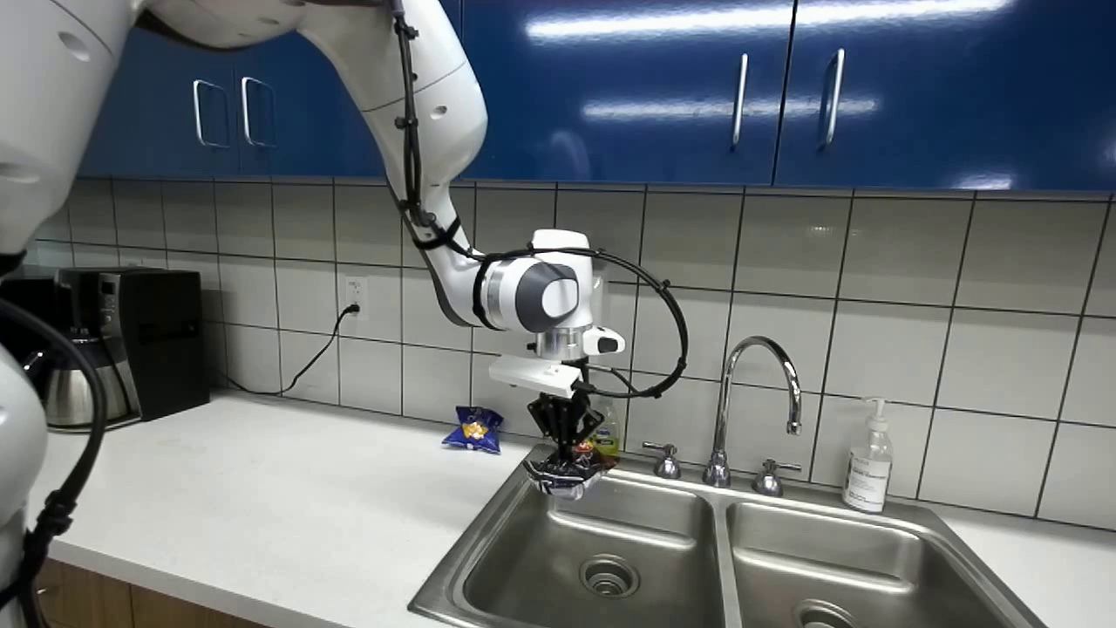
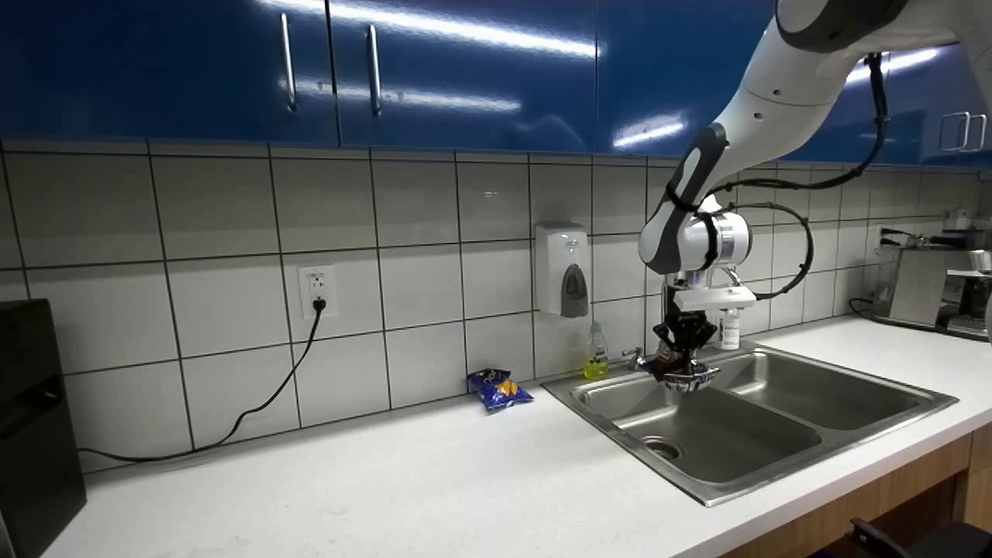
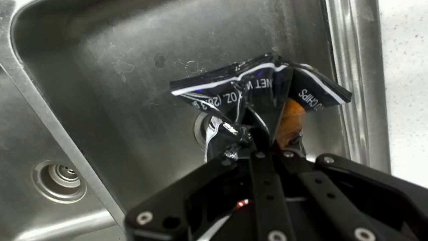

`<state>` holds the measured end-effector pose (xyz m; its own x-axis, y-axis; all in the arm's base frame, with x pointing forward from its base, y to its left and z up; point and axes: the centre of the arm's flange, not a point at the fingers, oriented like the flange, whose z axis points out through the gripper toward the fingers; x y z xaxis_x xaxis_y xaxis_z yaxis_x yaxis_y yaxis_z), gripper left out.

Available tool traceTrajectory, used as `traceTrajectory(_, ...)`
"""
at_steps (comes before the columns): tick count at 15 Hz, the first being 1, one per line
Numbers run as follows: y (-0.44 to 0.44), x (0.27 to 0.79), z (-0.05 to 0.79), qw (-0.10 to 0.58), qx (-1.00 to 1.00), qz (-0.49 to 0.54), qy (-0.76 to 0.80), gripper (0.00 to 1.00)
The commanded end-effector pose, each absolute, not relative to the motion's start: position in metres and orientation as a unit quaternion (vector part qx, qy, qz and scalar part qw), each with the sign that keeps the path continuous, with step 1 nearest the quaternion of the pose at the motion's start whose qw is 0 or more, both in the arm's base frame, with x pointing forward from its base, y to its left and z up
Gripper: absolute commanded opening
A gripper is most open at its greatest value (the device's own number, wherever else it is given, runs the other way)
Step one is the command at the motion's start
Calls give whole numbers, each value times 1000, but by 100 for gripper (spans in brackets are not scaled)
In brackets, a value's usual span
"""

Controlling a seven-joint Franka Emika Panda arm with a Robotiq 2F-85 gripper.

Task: Put the black packet inside the sink

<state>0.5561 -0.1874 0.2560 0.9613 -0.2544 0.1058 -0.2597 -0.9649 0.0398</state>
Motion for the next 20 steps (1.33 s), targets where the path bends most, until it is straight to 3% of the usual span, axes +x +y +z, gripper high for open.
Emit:
traceTrajectory(1,-204,570,230,20,990,32,-134,0)
traceTrajectory(20,-227,553,80,36,989,-25,-141,0)
